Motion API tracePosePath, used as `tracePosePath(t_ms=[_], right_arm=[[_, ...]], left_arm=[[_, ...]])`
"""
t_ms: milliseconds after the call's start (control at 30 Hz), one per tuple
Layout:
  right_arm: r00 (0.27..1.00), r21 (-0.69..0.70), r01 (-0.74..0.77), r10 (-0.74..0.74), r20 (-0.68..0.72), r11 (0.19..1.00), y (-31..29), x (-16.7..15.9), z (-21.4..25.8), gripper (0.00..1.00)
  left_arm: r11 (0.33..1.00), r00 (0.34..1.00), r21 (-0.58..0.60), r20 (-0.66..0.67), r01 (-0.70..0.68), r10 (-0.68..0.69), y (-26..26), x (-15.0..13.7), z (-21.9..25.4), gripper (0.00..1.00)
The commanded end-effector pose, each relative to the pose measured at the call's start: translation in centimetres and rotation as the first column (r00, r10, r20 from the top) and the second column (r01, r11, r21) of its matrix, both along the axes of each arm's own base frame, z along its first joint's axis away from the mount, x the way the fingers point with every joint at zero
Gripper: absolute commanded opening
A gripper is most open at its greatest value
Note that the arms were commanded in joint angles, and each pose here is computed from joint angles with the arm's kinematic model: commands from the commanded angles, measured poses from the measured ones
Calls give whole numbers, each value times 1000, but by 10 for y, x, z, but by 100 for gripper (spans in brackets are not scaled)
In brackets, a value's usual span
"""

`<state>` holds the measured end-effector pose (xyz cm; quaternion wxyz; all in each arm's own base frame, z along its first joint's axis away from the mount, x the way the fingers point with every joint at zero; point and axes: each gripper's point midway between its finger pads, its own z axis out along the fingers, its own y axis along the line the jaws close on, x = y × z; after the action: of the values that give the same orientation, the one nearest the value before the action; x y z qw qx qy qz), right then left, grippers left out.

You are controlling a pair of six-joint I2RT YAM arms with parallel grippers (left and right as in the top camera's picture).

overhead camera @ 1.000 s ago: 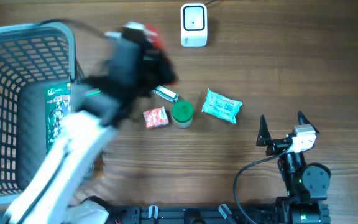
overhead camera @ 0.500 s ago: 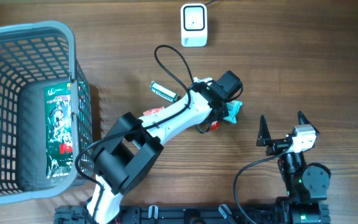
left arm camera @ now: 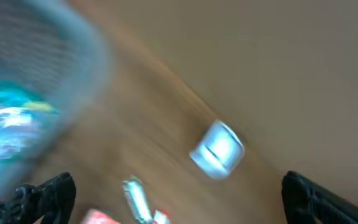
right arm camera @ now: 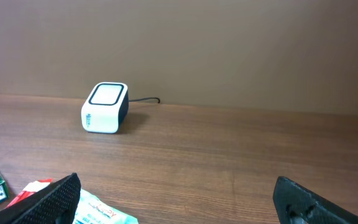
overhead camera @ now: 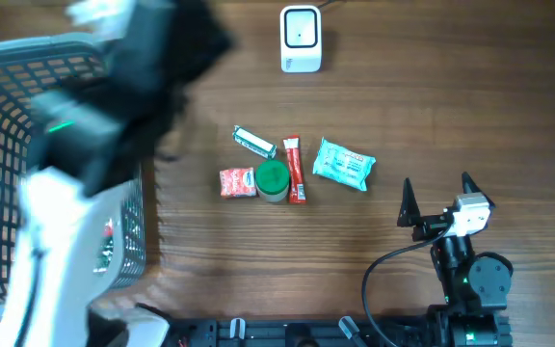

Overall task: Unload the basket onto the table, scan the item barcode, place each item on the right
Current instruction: 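Reach into the basket and grasp the green 3M gloves bag with left gripper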

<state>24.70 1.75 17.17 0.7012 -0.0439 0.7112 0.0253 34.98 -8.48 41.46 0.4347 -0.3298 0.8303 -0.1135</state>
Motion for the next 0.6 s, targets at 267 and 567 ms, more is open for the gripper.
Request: tracePosePath(t_ms=[267, 567], right_arm=[[1000, 7, 7, -7, 5, 1000, -1, 0, 1, 100], [1000, 8, 7, -7, 5, 1000, -1, 0, 1, 100]], left_arm=[[150, 213, -181, -411, -972, 886, 234, -99, -108, 100], [-291, -153, -148, -588, -945, 794, 231, -96, -251, 100]])
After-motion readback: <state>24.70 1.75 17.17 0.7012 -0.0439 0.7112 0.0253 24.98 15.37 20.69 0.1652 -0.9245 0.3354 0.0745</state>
